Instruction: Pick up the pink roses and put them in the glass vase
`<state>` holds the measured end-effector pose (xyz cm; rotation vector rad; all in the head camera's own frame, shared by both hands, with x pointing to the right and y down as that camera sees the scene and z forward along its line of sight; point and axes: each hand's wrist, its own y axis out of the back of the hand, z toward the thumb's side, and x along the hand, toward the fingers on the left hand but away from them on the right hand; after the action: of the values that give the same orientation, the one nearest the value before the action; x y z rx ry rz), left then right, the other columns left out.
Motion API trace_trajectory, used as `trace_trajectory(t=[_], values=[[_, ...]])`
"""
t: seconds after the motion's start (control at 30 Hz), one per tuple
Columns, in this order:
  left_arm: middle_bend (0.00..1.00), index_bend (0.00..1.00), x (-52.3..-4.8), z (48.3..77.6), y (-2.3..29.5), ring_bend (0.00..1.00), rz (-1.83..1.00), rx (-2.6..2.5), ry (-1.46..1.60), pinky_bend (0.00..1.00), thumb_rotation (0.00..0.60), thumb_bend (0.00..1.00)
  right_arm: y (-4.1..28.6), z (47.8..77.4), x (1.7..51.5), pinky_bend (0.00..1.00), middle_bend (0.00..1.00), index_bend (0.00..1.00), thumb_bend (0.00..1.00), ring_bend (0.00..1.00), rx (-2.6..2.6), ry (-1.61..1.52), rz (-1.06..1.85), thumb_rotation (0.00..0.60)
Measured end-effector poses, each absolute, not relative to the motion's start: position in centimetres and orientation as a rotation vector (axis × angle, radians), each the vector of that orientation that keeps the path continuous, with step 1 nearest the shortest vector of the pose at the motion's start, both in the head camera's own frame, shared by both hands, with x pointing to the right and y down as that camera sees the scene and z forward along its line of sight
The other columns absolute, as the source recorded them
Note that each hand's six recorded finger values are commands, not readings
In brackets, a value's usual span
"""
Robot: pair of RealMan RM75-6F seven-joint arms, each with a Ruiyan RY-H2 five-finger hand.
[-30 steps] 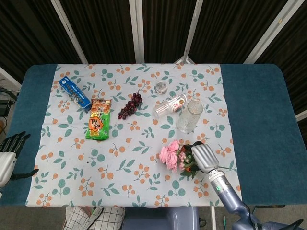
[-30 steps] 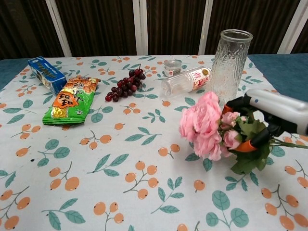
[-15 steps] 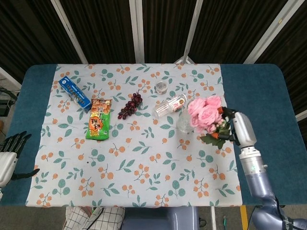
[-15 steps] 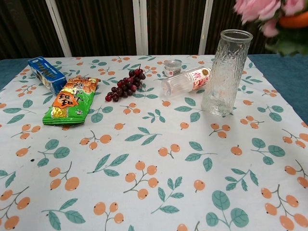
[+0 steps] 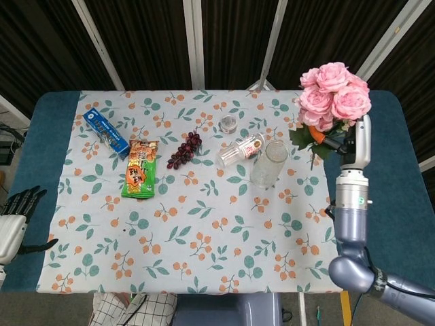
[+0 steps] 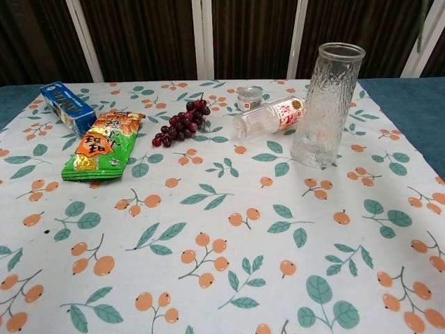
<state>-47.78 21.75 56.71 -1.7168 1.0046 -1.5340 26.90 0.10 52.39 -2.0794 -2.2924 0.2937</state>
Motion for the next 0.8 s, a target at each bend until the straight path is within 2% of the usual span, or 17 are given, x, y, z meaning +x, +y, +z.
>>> trace_trajectory(t=[0.27, 0.8], values=[[0.00, 0.00, -47.8, 56.8, 21.8, 0.00, -1.540, -1.731, 1.007, 0.00, 0.600, 0.00, -1.5, 54.7, 22.5, 0.31, 0.46, 0.32, 0.29, 0.39, -2.085, -2.344, 0.210, 0.600], [0.00, 0.00, -47.8, 56.8, 21.7, 0.00, -1.540, -1.740, 1.008, 0.00, 0.600, 0.00, -4.0, 54.4, 21.5, 0.31, 0.46, 0.31, 0.29, 0.39, -2.021, -2.313, 0.205, 0.600]])
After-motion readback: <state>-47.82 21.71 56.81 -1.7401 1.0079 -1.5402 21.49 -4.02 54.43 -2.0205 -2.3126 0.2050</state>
